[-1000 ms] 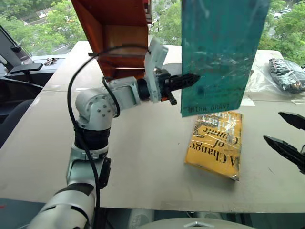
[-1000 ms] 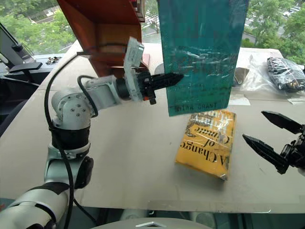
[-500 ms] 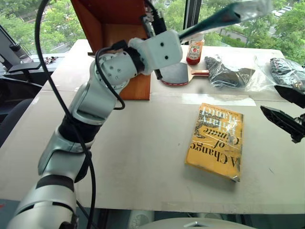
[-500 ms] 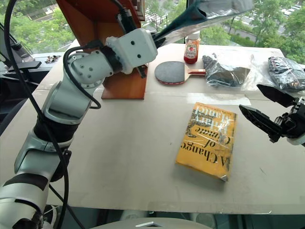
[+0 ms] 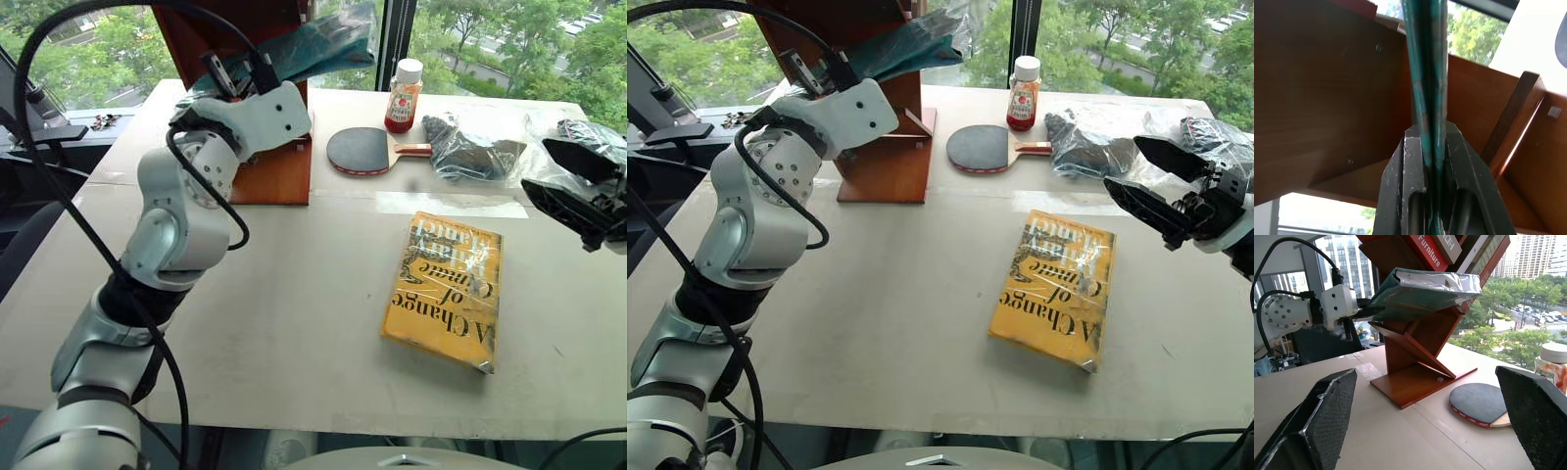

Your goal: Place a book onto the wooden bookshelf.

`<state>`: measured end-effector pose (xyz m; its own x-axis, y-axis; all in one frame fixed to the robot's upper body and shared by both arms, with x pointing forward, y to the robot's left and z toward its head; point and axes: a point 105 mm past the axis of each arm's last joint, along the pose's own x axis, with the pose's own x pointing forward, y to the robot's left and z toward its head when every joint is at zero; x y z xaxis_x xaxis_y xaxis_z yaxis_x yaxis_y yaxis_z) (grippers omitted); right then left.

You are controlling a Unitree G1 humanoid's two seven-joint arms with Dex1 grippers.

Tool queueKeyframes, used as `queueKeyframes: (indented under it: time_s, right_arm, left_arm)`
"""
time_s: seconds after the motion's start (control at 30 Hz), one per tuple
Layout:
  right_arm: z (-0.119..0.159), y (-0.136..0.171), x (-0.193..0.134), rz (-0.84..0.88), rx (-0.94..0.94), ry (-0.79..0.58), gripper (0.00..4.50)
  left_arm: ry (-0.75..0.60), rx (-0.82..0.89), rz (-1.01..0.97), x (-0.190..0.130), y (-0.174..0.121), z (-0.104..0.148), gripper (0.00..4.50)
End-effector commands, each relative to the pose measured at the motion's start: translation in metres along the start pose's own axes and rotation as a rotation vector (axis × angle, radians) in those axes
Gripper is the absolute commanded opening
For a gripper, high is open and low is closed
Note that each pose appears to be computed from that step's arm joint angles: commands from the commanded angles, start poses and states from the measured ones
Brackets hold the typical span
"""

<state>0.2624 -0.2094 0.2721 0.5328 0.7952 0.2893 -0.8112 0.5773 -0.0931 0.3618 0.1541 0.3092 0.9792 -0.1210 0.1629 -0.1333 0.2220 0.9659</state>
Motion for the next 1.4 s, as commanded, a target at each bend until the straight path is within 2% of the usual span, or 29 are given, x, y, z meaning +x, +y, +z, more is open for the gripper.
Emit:
queueKeyframes:
  time_s: [0.03,0.23,0.5,0.63,0.7,0.73,0.87,0.9,0.93,1.0,1.2,1.33,1.4]
  right_arm:
    - [0.01,0.0,0.0,0.001,-0.019,-0.031,4.5]
    - [0.009,0.0,-0.001,-0.008,-0.021,-0.037,4.5]
    - [0.006,0.0,-0.004,-0.026,-0.032,-0.036,4.5]
    - [0.006,0.0,-0.004,-0.027,-0.034,-0.036,4.5]
    - [0.006,0.0,-0.004,-0.027,-0.036,-0.035,4.5]
    - [0.005,0.0,-0.004,-0.027,-0.037,-0.035,4.5]
    - [0.004,-0.001,-0.004,-0.027,-0.038,-0.032,4.5]
    - [0.003,-0.001,-0.004,-0.028,-0.038,-0.031,4.5]
    - [0.003,-0.001,-0.004,-0.029,-0.038,-0.031,4.5]
    - [0.002,-0.002,-0.005,-0.031,-0.038,-0.031,4.5]
    - [0.001,-0.002,-0.008,-0.04,-0.039,-0.025,4.5]
    - [-0.005,0.002,-0.016,-0.045,-0.045,0.014,4.5]
    - [-0.011,0.006,-0.021,-0.047,-0.046,0.052,4.5]
  left_arm:
    - [0.015,0.056,0.07,-0.006,0.018,0.008,0.03]
    - [0.077,0.185,0.039,-0.003,0.015,-0.001,0.03]
    - [0.218,0.24,0.024,-0.006,0.019,-0.025,0.03]
    - [0.247,0.266,-0.002,-0.007,0.017,-0.03,0.03]
    - [0.25,0.279,0.005,-0.007,0.018,-0.029,0.78]
    - [0.252,0.28,0.008,-0.007,0.018,-0.029,0.96]
    - [0.281,0.271,0.038,-0.009,0.023,-0.033,2.86]
    - [0.29,0.268,0.047,-0.01,0.025,-0.035,3.21]
    - [0.303,0.264,0.057,-0.012,0.026,-0.038,3.79]
    - [0.319,0.257,0.067,-0.015,0.027,-0.041,4.48]
    - [0.309,0.199,0.111,-0.033,0.028,-0.047,4.48]
    - [0.203,0.13,0.126,-0.049,0.013,-0.041,4.48]
    - [0.141,-0.006,0.087,-0.053,-0.001,-0.035,4.48]
